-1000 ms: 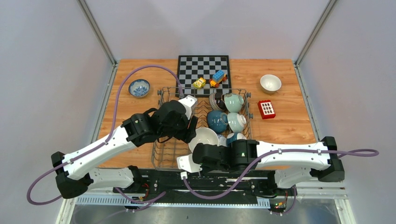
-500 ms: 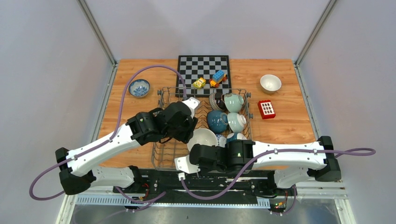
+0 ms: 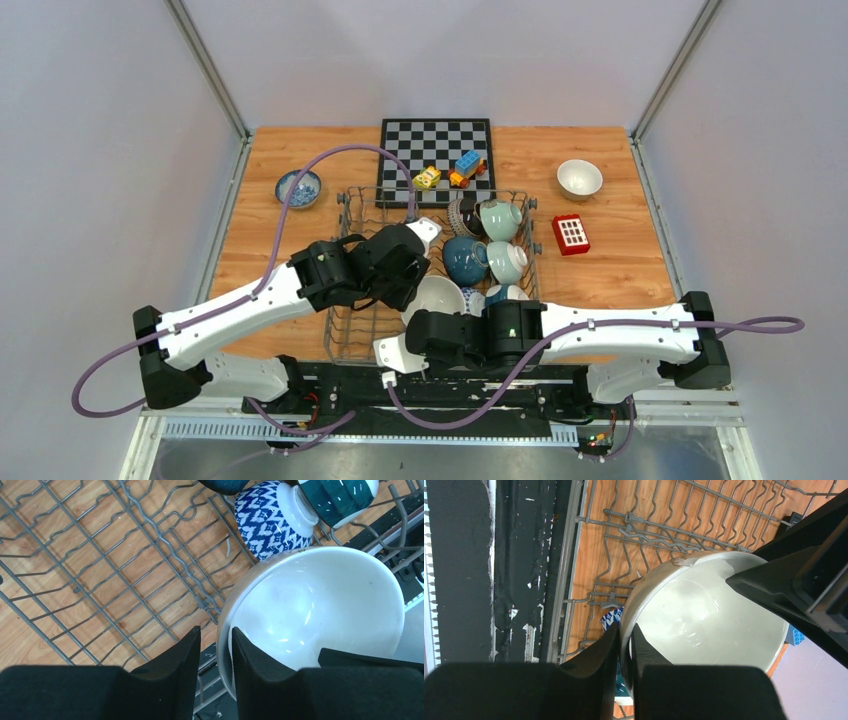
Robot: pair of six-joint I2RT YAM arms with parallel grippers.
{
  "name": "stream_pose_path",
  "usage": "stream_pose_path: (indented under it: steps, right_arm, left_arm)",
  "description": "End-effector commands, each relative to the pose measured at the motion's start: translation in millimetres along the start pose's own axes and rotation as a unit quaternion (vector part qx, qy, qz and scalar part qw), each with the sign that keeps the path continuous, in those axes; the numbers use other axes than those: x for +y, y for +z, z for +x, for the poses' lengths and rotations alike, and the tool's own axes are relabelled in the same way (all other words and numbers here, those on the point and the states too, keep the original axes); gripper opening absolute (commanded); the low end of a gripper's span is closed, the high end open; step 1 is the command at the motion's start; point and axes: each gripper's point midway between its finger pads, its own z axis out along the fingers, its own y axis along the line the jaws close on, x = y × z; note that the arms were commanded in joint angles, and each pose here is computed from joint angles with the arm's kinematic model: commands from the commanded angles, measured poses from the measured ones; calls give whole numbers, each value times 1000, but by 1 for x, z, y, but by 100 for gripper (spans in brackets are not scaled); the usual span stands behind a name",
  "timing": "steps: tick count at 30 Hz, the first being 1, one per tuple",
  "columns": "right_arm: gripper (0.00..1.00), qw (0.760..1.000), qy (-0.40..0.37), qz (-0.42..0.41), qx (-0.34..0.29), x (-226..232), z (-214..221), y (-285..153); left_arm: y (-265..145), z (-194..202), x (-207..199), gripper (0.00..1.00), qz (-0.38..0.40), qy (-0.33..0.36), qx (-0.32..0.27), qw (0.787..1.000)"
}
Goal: Unload the bowls from the dish rack
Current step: Place the bowl with the bowl.
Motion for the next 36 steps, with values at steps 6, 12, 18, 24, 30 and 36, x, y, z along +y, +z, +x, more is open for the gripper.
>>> stream_pose_path:
  steps: [6, 12, 18, 24, 30, 36]
  right_arm:
    - [0, 999, -8, 34, -15, -14, -8, -14]
    - [0, 999, -8, 32, -16, -12, -8, -13]
    - [0, 999, -10, 36, -15, -12, -7, -13]
    - [7, 999, -10, 40, -12, -12, -6, -13]
    - [45, 999, 7, 47, -17, -14, -6, -15]
    - [69, 996, 39, 75, -32, -24, -11, -25]
  left_arm:
    - [-2, -5, -14, 21, 26, 9, -1, 1000]
    - [-3, -7, -16, 10, 29, 6, -4, 1000]
    - [-3, -8, -17, 0, 32, 5, -4, 999]
    - [-7, -13, -16, 0, 29, -4, -17, 999]
    - [-10, -17, -8, 0, 12, -20, -40, 999]
    - [-14, -25, 5, 0, -19, -41, -67, 997]
